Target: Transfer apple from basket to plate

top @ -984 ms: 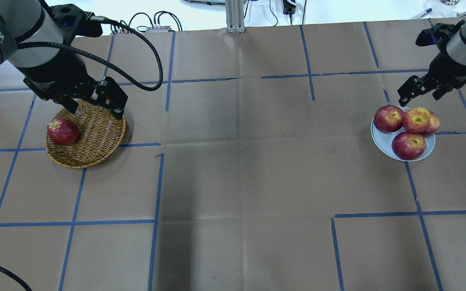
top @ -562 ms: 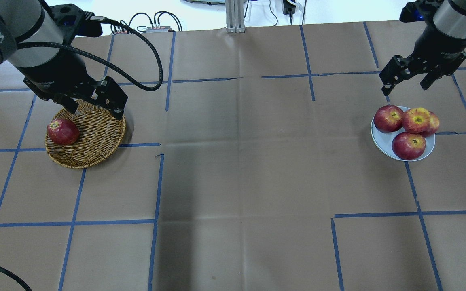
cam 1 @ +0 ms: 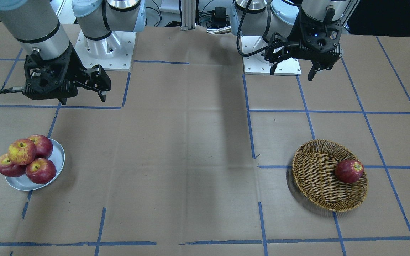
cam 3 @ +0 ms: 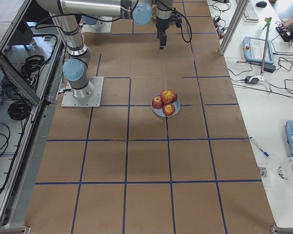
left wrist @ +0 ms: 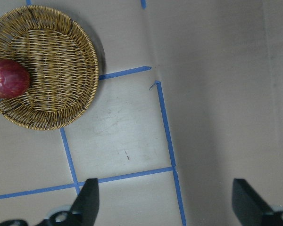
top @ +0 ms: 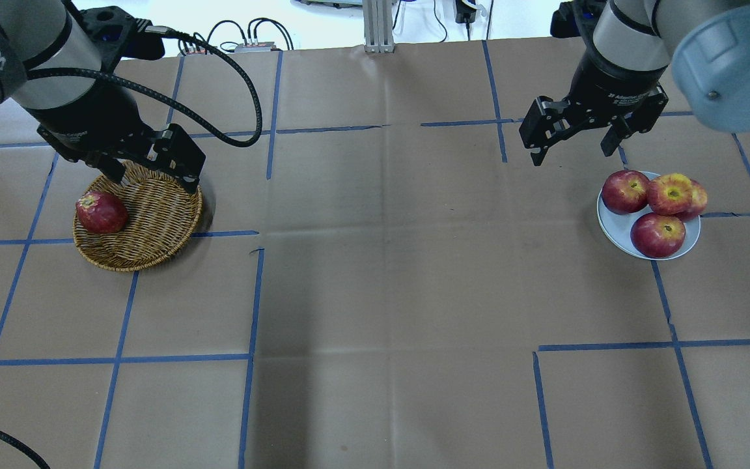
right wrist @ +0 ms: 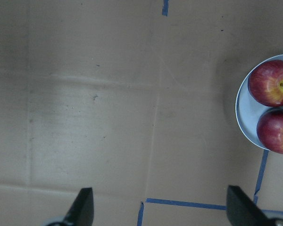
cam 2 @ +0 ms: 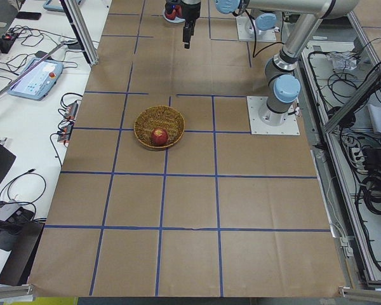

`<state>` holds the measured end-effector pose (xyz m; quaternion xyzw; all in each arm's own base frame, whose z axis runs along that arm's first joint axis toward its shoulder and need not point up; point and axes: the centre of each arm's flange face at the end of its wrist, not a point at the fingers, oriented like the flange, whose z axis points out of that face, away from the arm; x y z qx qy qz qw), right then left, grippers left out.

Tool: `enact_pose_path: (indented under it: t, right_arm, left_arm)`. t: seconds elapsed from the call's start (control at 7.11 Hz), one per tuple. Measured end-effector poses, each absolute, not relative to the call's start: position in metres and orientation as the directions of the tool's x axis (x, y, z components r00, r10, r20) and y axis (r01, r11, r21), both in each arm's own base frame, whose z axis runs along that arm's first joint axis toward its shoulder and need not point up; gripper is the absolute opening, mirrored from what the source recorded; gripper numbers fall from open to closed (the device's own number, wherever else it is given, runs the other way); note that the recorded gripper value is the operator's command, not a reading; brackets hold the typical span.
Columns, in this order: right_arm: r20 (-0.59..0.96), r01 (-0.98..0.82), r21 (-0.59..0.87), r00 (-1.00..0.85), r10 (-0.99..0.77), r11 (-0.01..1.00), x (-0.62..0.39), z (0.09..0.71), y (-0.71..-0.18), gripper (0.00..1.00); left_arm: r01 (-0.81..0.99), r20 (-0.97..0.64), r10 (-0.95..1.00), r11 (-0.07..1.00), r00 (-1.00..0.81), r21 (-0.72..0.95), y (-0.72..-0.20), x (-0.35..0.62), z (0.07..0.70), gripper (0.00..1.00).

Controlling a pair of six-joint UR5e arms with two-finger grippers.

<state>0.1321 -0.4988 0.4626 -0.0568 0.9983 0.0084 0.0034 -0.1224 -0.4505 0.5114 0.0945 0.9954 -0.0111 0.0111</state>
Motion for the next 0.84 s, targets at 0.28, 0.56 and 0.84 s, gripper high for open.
enact_pose_path:
  t: [0.28, 0.56, 0.84]
  right_arm:
    - [-0.003, -0.114, 0.020, -0.993, -0.114, 0.993, 0.1346, 0.4611, -0.4906, 1.00]
    - [0.001, -0.114, 0.019, -0.993, -0.114, 0.993, 0.1347, 0.4616, -0.4876, 1.00]
    - [0.002, -0.114, 0.018, -0.993, -0.114, 0.993, 0.1346, 0.4619, -0.4872, 1.00]
  left_arm:
    - [0.187, -0.024, 0.187, 0.982, -0.982, -0.017, -0.4505, -0.1218, 0.5110, 0.99]
    - [0.187, -0.024, 0.186, 0.982, -0.982, -0.016, -0.4505, -0.1215, 0.5109, 0.99]
    - [0.187, -0.024, 0.187, 0.982, -0.982, -0.016, -0.4502, -0.1212, 0.5111, 0.99]
